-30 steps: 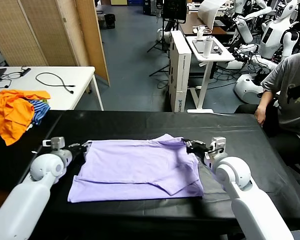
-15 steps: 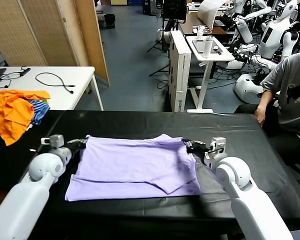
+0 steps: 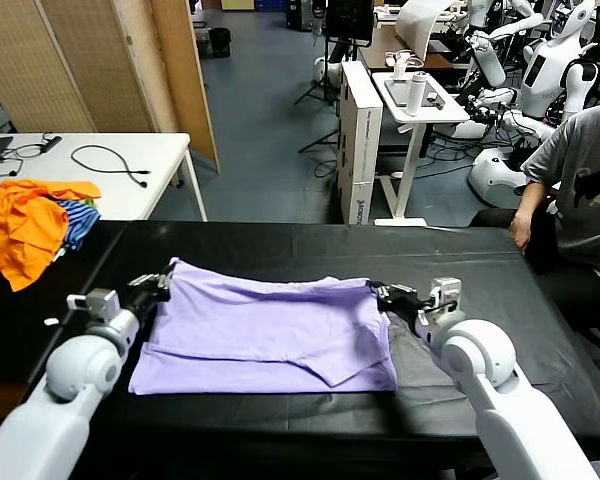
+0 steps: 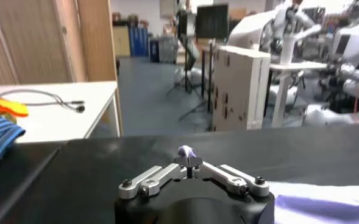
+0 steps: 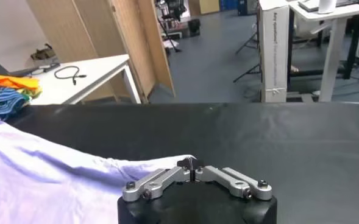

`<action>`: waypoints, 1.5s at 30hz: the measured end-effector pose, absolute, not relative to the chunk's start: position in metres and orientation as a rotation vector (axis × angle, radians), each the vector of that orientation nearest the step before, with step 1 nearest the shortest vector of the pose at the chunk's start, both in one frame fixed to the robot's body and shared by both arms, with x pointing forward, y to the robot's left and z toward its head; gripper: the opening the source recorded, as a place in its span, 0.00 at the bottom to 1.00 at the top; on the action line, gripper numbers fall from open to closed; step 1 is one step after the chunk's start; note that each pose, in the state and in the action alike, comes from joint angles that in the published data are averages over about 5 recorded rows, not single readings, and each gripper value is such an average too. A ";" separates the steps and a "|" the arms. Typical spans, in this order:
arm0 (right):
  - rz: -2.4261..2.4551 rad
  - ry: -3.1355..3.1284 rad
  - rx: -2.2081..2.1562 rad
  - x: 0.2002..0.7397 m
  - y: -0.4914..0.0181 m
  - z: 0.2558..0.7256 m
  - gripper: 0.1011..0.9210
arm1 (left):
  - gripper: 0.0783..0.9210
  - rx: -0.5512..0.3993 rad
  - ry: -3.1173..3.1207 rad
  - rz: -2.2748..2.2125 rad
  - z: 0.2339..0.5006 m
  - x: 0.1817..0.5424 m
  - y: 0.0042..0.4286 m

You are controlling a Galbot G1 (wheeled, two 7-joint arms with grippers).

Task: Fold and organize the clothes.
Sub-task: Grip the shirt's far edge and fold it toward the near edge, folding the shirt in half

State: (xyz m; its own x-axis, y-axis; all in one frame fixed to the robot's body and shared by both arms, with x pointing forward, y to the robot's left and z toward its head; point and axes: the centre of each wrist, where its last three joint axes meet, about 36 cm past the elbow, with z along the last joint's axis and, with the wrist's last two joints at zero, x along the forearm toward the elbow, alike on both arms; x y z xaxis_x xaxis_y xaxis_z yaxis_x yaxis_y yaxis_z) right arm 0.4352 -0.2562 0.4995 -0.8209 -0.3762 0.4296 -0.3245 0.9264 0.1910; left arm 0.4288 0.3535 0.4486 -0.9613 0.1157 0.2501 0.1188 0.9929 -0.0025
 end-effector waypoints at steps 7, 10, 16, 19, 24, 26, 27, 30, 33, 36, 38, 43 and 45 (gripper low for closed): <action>-0.127 -2.604 0.466 0.413 -0.264 0.496 0.05 | 0.08 -0.134 -2.909 0.056 0.442 0.393 0.353; -0.133 -2.589 0.452 0.404 -0.267 0.492 0.05 | 0.08 -0.105 -2.908 0.069 0.439 0.384 0.357; -0.128 -2.566 0.440 0.386 -0.270 0.487 0.05 | 0.08 -0.068 -2.906 0.084 0.436 0.370 0.360; -0.116 -2.553 0.445 0.376 -0.268 0.486 0.05 | 0.08 -0.057 -2.908 0.086 0.435 0.362 0.359; -0.095 -2.532 0.451 0.363 -0.265 0.482 0.05 | 0.08 -0.048 -2.906 0.080 0.431 0.348 0.354; -0.087 -2.522 0.449 0.359 -0.264 0.480 0.05 | 0.08 -0.044 -2.902 0.069 0.428 0.343 0.352; -0.083 -2.518 0.449 0.357 -0.264 0.479 0.05 | 0.08 -0.042 -2.899 0.063 0.426 0.340 0.351; -0.071 -2.506 0.446 0.352 -0.264 0.477 0.05 | 0.08 -0.034 -2.891 0.049 0.420 0.333 0.349; -0.060 -2.494 0.443 0.350 -0.263 0.473 0.05 | 0.08 -0.023 -2.884 0.046 0.415 0.326 0.347; -0.052 -2.485 0.439 0.348 -0.263 0.470 0.05 | 0.08 -0.011 -2.877 0.050 0.410 0.321 0.345; -0.047 -2.480 0.437 0.347 -0.263 0.469 0.05 | 0.08 -0.001 -2.874 0.056 0.407 0.318 0.344; -0.038 -2.472 0.444 0.345 -0.265 0.469 0.05 | 0.08 0.036 -2.872 0.069 0.401 0.312 0.342; -0.037 -2.470 0.450 0.345 -0.265 0.470 0.05 | 0.08 0.063 -2.871 0.071 0.401 0.310 0.341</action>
State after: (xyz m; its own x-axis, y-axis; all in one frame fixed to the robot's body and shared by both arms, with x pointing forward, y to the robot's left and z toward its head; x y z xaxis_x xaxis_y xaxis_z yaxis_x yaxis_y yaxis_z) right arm 0.3448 -0.2646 0.4698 -0.7498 -0.3273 0.5751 -0.3099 0.9416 0.1318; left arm 0.3095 0.3406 0.4005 -0.9630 -0.0366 0.2669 -0.0498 0.9979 -0.0425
